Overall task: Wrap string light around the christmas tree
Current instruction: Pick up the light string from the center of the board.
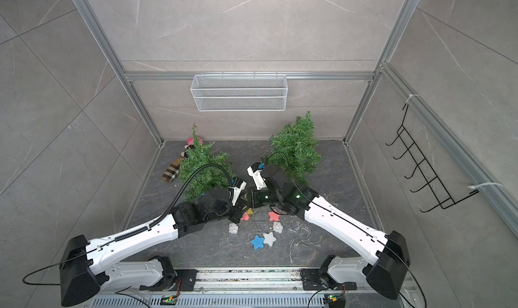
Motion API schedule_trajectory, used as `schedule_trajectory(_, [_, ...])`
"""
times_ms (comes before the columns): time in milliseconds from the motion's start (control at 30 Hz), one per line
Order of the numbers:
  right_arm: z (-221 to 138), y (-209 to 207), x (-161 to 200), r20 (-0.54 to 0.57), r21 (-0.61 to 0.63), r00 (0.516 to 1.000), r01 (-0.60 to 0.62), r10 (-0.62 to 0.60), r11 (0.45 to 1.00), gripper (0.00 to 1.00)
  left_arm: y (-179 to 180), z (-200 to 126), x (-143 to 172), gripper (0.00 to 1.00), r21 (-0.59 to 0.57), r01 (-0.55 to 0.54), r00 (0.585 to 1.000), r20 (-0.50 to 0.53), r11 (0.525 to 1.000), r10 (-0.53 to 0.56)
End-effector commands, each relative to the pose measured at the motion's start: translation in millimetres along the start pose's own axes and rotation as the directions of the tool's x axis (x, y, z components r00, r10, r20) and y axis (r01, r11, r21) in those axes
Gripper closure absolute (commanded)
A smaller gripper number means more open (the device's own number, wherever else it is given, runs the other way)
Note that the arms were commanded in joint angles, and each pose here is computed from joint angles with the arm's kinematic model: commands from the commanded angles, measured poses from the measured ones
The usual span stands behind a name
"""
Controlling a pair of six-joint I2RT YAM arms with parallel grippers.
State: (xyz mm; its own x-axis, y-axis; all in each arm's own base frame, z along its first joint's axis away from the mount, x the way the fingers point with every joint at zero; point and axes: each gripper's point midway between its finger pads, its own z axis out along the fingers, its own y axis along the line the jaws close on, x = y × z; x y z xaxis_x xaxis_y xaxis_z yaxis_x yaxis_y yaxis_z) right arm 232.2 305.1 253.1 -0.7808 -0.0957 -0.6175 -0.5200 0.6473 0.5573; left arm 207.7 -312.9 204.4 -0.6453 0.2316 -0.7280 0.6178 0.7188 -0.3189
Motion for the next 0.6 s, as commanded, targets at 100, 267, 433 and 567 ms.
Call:
schedule_trajectory(100, [-18.0, -52.5, 39.6, -0.068, 0.103, 0.998, -0.009, 0.016, 0.995, 0.49, -14.8, -19.7, -53.6, 1.0, -0.005, -0.049, 0.996, 0.079, 0.999, 0.049])
schedule_trajectory(267, [-13.6, -79.0, 65.7, -0.08, 0.157, 0.996, -0.021, 0.034, 0.987, 0.47, -11.1, -25.9, -76.3, 1.0, -0.061, -0.098, 0.989, 0.104, 0.993, 0.104])
schedule_trajectory(433, [4.4, -103.5, 98.3, -0.159, 0.225, 0.987, 0.003, 0.033, 0.974, 0.46, -18.6, -17.4, -83.1, 1.0, -0.03, -0.1, 0.99, 0.102, 0.995, 0.102])
schedule_trajectory(567, [11.7, -97.1, 102.0, -0.121, 0.175, 0.993, 0.023, -0.002, 0.984, 0.42, -18.5, -16.6, -88.2, 1.0, -0.041, -0.109, 0.988, 0.103, 0.993, 0.113])
